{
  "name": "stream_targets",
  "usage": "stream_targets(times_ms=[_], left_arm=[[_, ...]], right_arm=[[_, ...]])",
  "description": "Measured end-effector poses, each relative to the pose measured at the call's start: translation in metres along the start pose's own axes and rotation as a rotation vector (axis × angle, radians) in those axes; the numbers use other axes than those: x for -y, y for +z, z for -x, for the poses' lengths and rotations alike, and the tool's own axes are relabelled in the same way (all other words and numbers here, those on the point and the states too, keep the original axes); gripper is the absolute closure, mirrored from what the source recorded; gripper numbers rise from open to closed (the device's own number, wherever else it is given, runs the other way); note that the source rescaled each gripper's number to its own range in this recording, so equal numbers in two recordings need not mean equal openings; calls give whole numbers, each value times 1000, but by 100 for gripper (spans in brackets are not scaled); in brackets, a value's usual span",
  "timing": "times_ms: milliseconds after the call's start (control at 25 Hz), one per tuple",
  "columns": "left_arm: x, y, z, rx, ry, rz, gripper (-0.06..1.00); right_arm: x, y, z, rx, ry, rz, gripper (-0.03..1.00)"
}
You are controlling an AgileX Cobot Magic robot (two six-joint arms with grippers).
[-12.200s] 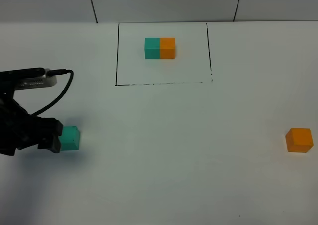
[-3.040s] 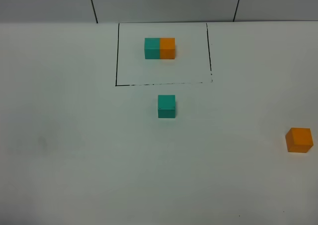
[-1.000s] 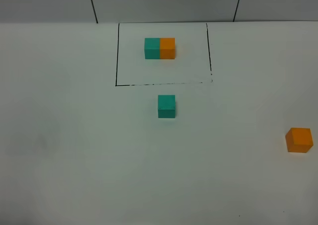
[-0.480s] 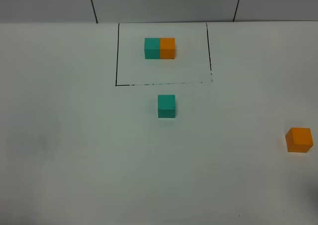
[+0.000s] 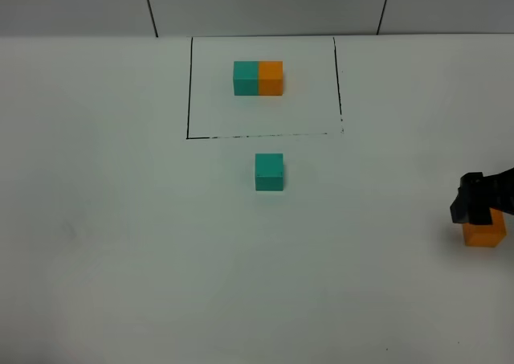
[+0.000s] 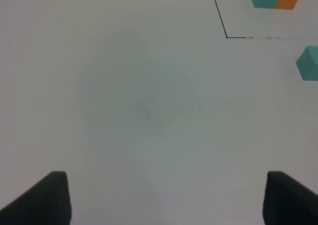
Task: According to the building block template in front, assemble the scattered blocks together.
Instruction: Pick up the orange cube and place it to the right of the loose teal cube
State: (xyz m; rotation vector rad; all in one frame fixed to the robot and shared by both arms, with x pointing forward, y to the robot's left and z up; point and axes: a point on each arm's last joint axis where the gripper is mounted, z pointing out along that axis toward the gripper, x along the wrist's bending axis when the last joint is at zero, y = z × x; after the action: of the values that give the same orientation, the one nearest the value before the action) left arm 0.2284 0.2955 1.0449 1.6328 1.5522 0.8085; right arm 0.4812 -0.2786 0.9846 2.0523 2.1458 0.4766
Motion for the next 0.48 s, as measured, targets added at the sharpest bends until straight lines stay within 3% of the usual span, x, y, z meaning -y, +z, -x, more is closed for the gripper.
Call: stream_targets(times_ms=[240, 480], left_arm=[[0, 0, 0, 0, 1, 0, 28], [0, 0, 0, 0, 1, 0, 28]], right_arm=[[-5, 35, 7, 32, -21, -61, 12], [-9, 50, 10, 43, -24, -54, 12]])
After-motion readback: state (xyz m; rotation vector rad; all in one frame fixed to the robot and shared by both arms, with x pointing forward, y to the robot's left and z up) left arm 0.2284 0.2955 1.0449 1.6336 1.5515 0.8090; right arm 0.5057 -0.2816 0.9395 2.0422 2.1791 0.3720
